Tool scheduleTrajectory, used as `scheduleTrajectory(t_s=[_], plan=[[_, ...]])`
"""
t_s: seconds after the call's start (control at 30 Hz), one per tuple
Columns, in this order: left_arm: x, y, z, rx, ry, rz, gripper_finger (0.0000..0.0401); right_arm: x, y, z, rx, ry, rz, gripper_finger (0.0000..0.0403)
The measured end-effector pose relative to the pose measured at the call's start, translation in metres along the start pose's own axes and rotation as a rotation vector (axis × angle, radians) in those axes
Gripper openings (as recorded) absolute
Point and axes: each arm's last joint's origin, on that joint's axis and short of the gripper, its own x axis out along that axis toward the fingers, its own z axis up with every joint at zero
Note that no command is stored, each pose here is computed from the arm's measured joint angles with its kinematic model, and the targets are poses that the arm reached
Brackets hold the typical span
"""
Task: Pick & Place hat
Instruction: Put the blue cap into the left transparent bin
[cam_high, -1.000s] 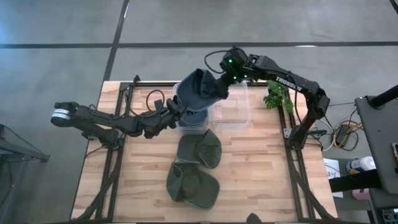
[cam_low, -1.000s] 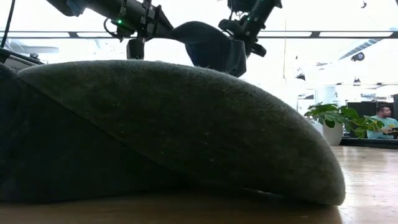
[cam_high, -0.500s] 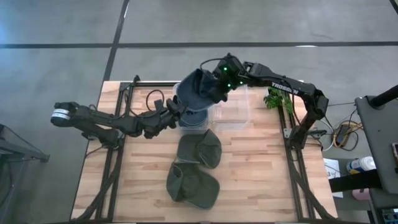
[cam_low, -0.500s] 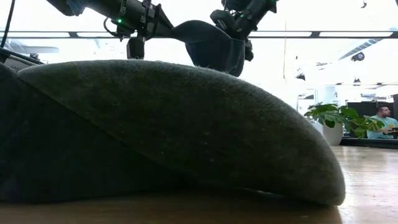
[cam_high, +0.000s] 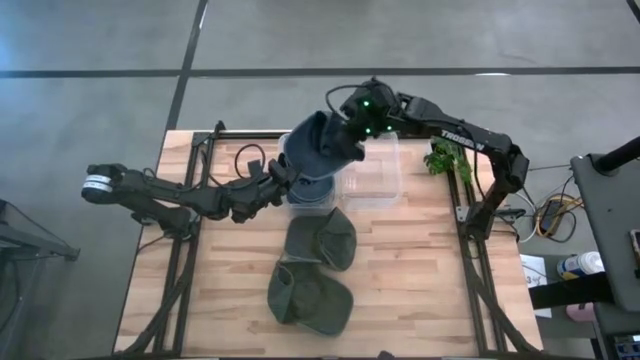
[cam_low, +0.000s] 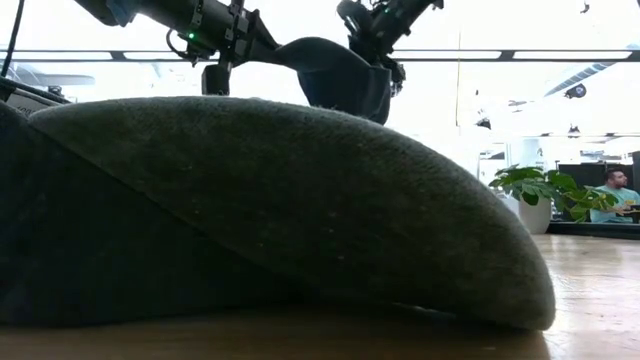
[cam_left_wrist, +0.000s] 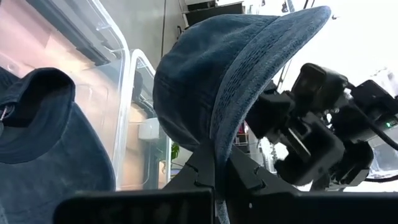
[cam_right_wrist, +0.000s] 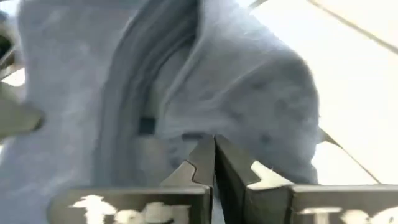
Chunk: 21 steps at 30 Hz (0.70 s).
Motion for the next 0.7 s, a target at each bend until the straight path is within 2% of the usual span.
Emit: scheduleTrajectory(t_s=[0.1,0.23,0.4,0.5,0.6,0.7], plan=[[0.000,0.000,0.000,0.001,0.002,0.000,0.0007,0.003,-0.005,0.002,-0.003,-0.009,-0.042,0.0009],[0.000,-0.004,-0.001,0.022,0.009,-0.009,0.0007,0.022,-0.008,0.002,-0.001,-0.005,-0.041,0.0009],[0.000,-0.003,-0.001,0.046,0.014,-0.001,0.0007,0.047,-0.002,0.004,0.017,0.023,0.104,0.0009],[0.000,0.001,-0.001,0.079,-0.003,0.037,0.0007,0.056,0.004,0.004,0.012,0.048,0.147,0.0009],[0.000,0.007,0.000,0.086,-0.024,0.083,0.0007,0.054,0.010,0.006,-0.019,0.043,0.184,0.0009],[-0.001,0.012,0.002,0.064,-0.046,0.109,0.0007,0.045,0.010,0.011,-0.029,0.028,0.174,0.0009]])
